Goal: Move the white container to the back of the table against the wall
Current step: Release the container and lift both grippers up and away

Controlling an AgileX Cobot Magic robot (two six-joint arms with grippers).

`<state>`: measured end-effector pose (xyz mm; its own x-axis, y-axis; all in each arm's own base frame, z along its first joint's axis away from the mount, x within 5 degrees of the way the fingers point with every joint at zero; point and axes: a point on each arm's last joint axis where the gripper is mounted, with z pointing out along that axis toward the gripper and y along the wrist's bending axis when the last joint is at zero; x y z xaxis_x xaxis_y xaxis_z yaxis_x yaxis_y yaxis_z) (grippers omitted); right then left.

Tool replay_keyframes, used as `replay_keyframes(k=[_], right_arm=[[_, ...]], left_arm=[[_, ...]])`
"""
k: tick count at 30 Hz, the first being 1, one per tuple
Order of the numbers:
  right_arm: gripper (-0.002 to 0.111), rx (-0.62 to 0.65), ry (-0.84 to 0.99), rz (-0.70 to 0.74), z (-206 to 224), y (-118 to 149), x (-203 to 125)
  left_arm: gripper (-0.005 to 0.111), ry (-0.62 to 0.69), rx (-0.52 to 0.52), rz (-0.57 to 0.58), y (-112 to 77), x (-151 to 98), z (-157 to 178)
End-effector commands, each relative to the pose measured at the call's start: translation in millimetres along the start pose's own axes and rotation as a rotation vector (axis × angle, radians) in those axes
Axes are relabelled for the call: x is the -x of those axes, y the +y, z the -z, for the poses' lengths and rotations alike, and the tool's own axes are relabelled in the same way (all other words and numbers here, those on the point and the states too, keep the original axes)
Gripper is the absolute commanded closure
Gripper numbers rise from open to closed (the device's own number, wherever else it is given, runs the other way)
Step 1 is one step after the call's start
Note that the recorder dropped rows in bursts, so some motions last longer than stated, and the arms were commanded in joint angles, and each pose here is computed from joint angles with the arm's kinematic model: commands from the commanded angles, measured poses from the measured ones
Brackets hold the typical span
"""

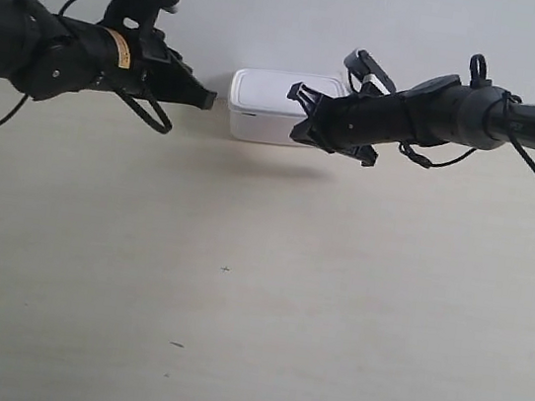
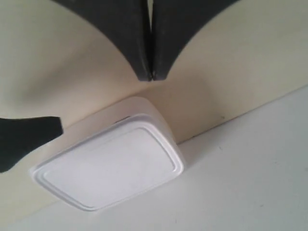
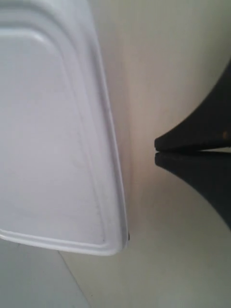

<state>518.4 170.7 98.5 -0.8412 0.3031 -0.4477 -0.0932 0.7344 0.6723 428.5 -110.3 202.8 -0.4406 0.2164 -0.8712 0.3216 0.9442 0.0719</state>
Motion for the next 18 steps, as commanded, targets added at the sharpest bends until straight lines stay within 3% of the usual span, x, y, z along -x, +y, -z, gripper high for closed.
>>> replay_keyframes(k=[1, 7, 12, 18], right_arm=[[0.108, 0.003, 0.032, 0.042, 12, 15, 5], [0.108, -0.034, 0.008, 0.078, 49, 38, 12], [0.108, -0.071, -0.08, 0.14, 101, 65, 16], [0.108, -0.139, -0.213, 0.157, 159, 80, 6]], left_arm=[[0.107, 0.014, -0.033, 0.023, -26.2, 10, 49], [0.107, 0.041, -0.042, -0.007, -46.8, 22, 113], [0.107, 0.053, 0.007, 0.086, -39.5, 30, 162], [0.107, 0.042, 0.058, 0.109, -29.6, 34, 215]])
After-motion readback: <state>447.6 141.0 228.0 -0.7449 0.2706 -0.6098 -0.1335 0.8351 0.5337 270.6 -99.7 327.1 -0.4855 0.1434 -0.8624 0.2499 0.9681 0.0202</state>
